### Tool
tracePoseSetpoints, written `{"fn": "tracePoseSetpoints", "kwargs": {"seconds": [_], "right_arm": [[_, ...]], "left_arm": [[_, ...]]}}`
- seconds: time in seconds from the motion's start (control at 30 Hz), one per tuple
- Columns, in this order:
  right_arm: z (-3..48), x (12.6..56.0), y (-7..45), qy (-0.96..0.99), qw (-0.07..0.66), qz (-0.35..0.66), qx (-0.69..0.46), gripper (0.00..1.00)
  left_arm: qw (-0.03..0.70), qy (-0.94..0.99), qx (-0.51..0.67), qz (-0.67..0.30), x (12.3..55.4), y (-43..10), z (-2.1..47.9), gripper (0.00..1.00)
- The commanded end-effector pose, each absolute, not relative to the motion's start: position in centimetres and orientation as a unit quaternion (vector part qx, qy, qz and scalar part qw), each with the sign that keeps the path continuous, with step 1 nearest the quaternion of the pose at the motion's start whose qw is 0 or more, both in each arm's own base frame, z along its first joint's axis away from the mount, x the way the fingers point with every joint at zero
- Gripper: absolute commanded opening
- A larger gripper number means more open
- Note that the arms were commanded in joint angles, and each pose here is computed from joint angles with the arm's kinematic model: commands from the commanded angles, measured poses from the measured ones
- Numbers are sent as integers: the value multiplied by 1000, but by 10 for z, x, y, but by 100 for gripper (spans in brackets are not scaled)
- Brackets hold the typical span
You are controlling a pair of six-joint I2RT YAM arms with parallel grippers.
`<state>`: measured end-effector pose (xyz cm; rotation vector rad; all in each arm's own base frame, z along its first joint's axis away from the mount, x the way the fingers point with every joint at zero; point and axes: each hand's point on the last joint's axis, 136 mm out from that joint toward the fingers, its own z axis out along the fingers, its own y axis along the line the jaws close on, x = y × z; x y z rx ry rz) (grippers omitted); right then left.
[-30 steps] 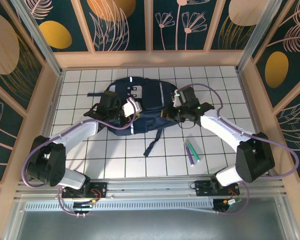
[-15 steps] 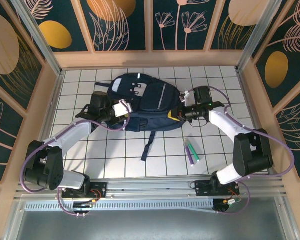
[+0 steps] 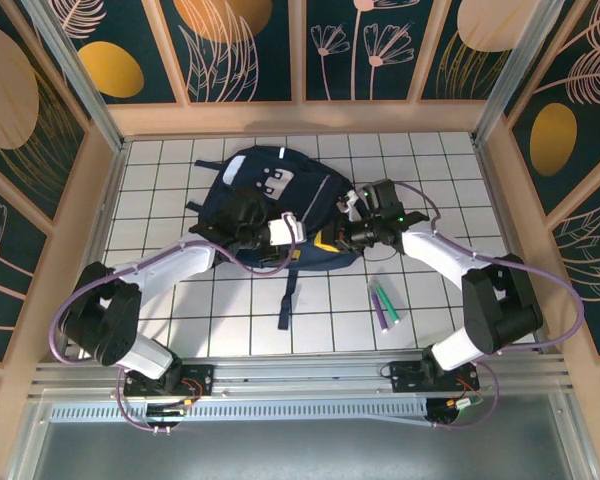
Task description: Pack the student bag
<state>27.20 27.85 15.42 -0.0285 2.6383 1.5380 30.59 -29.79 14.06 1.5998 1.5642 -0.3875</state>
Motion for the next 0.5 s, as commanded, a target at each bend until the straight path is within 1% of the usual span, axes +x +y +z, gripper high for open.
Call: {"fn": "tracePoseSetpoints", "kwargs": {"seconds": [0.0, 0.03, 0.13, 0.17, 0.2, 0.23, 0.3, 0.47], "right_arm": [[192, 272, 295, 830, 71, 552, -16, 0], [195, 270, 298, 828, 71, 556, -13, 0], [204, 267, 304, 820, 71, 568, -2, 0], [207, 266, 304, 819, 73, 569, 1, 0], [209, 267, 304, 820, 76, 567, 5, 0], [208, 268, 302, 824, 80, 561, 11, 0], [199, 275, 290, 840, 90, 534, 37, 0], [165, 299, 235, 859, 107, 479, 146, 0]], "left_arm": [[435, 632, 628, -129, 322, -303, 140, 69], [440, 632, 627, -119, 327, -302, 140, 59], [438, 637, 626, -102, 333, -300, 133, 38], [445, 634, 625, -96, 338, -302, 140, 28], [444, 631, 629, -90, 340, -302, 140, 12], [440, 627, 637, -86, 339, -301, 138, 0], [437, 616, 650, -81, 334, -298, 137, 0], [450, 561, 690, -84, 307, -293, 137, 0]]}}
